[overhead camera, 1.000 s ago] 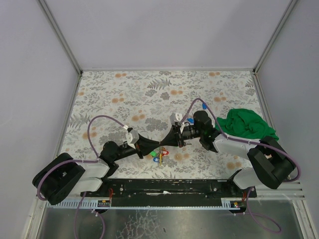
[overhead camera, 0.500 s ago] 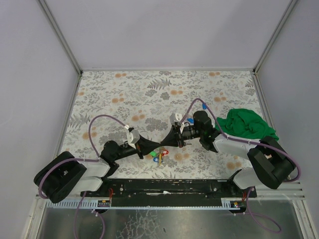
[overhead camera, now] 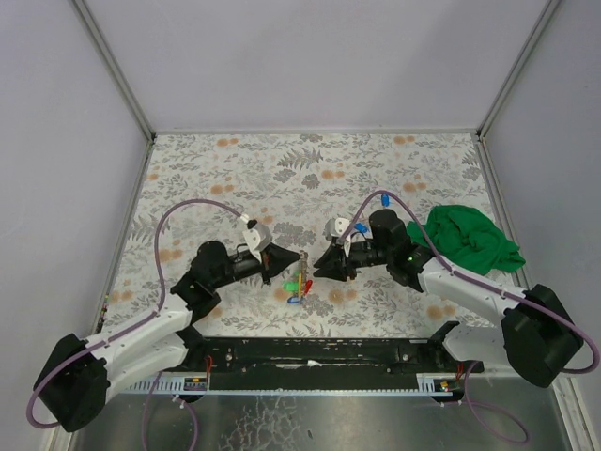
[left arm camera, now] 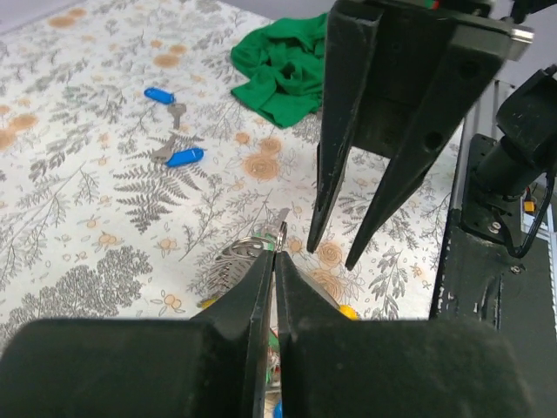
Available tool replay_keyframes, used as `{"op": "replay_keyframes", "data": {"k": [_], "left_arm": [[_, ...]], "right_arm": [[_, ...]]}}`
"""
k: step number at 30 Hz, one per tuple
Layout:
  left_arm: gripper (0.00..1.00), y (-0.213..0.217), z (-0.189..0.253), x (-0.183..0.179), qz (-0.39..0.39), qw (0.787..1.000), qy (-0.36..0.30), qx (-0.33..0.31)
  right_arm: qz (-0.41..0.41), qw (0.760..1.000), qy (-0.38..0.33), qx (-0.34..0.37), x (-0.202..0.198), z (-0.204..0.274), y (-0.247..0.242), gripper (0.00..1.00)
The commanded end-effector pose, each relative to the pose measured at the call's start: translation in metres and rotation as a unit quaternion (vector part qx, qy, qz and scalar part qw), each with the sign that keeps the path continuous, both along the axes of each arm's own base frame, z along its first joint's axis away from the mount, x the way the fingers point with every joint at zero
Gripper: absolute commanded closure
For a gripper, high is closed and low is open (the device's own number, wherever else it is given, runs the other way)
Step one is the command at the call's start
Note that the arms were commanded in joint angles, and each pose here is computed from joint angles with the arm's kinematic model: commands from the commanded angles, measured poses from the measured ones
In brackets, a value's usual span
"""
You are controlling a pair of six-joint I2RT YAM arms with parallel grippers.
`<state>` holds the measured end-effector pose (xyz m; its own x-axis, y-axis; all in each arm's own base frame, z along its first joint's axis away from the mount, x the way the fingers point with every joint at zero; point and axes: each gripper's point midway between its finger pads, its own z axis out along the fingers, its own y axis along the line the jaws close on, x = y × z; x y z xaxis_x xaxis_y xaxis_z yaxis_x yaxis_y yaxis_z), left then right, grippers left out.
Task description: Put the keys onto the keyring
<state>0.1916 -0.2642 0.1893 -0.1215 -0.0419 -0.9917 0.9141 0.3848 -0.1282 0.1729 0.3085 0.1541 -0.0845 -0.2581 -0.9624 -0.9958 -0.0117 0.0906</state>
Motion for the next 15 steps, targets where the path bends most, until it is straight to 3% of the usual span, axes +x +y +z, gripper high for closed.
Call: {"op": "replay_keyframes", "data": {"k": [1, 9, 15], "left_arm": [[1.00, 0.000, -0.015, 0.001, 0.025, 0.996, 0.053, 0.063], [1.00, 0.002, -0.015, 0.000, 0.071, 0.969, 0.148, 0.183], [1.00, 0.018, -0.015, -0.017, 0.046, 0.943, 0.177, 0.279]], "right_arm": [[-0.039, 0.997, -0.055, -0.025, 0.014, 0.010, -0.010, 0.66], [-0.046, 0.996, -0.076, -0.025, 0.019, 0.014, -0.012, 0.64], [-0.052, 0.994, -0.099, 0.023, 0.018, 0.027, -0.008, 0.62]]}}
